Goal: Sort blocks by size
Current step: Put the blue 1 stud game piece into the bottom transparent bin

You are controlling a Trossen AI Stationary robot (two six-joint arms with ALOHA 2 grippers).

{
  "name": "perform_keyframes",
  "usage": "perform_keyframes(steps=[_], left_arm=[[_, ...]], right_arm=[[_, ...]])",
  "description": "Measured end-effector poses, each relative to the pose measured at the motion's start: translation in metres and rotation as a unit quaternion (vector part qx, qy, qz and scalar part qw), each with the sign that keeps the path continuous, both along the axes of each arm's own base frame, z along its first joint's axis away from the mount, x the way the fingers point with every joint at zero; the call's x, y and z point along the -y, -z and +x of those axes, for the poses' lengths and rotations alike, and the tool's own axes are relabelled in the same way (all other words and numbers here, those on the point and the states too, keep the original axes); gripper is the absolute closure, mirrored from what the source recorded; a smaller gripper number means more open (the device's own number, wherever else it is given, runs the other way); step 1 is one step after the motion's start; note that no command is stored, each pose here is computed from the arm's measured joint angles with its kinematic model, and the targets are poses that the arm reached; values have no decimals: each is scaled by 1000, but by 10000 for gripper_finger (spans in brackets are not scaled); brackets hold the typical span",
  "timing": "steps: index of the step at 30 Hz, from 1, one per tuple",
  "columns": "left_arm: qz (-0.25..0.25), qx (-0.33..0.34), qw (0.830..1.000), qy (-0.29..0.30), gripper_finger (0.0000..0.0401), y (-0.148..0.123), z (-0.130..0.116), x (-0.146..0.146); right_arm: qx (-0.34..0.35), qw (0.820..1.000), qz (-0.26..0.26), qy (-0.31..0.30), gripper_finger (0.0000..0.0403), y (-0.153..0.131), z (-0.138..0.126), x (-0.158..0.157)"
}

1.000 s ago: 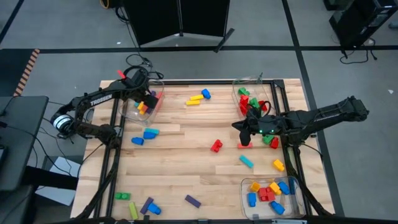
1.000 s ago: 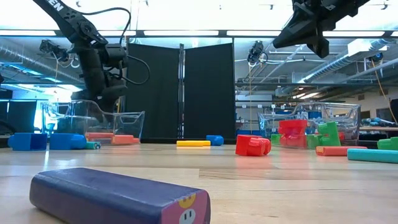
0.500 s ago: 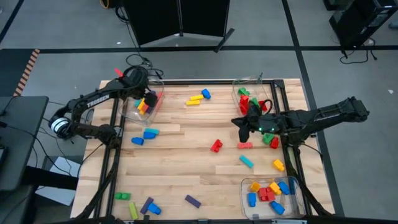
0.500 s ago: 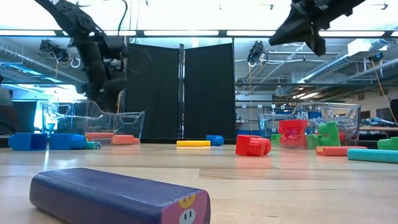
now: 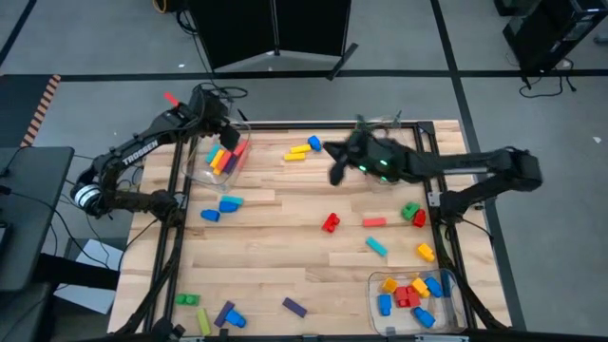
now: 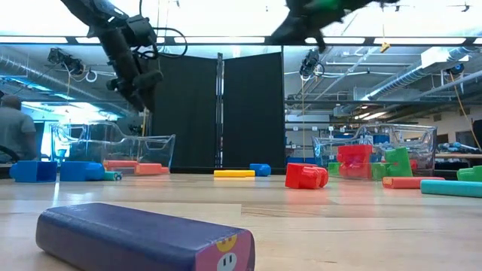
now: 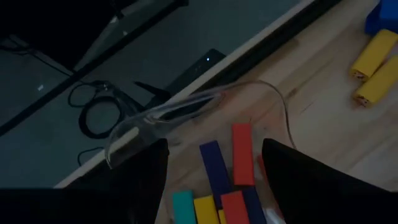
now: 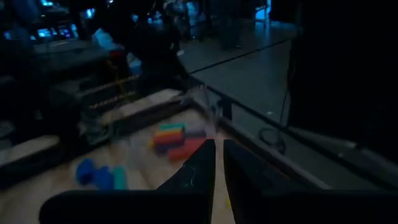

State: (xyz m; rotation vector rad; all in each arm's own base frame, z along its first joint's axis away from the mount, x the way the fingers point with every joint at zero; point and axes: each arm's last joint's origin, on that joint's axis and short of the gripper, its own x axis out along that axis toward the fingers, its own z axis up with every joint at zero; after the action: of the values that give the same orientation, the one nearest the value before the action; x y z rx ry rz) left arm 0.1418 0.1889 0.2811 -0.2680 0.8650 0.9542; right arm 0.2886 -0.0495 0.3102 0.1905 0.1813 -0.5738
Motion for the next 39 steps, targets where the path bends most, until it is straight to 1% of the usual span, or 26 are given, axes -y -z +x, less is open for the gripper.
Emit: perform_keyframes(steps=[4,6,9,13,16,20,23,26,29,32,34,35,39], left_arm=[[-9,-8,1000,0,135,1,-1,1],[-15,-12,1000,0,135,2,-2,2],[-22,-19,1000,-1,135,4,-3,3],[-31,-26,999,-1,135,5,-4,5],[-36,-30,999,-1,135,6,-4,6],[-41,-34,999,-1,135,7,-5,6],[-44,-36,998,-1,135,7,-5,7],[-44,-37,998,-1,135,7,-5,7],[-43,-36,998,-1,135,7,-5,7],[-42,-35,999,-1,135,7,-5,6],[-42,-34,999,-1,135,7,-5,6],[-42,-35,999,-1,135,7,-5,6],[-44,-36,998,-1,135,7,-5,7]], right_arm=[[-26,999,-5,33,359,-26,40,29],[-60,997,2,49,359,-36,57,45],[-118,991,22,55,351,-44,81,64],[-158,982,58,81,323,-50,106,88],[-186,975,81,90,286,-47,118,102],[-224,964,127,65,224,-36,128,112],[-232,958,158,52,174,-30,128,115],[-222,956,178,69,127,-28,126,120],[-213,954,186,96,90,-28,122,129],[-199,952,198,126,65,-23,120,145],[-207,945,213,135,58,-9,123,155],[-210,941,228,133,56,-1,125,161],[-242,916,286,145,61,43,134,175]])
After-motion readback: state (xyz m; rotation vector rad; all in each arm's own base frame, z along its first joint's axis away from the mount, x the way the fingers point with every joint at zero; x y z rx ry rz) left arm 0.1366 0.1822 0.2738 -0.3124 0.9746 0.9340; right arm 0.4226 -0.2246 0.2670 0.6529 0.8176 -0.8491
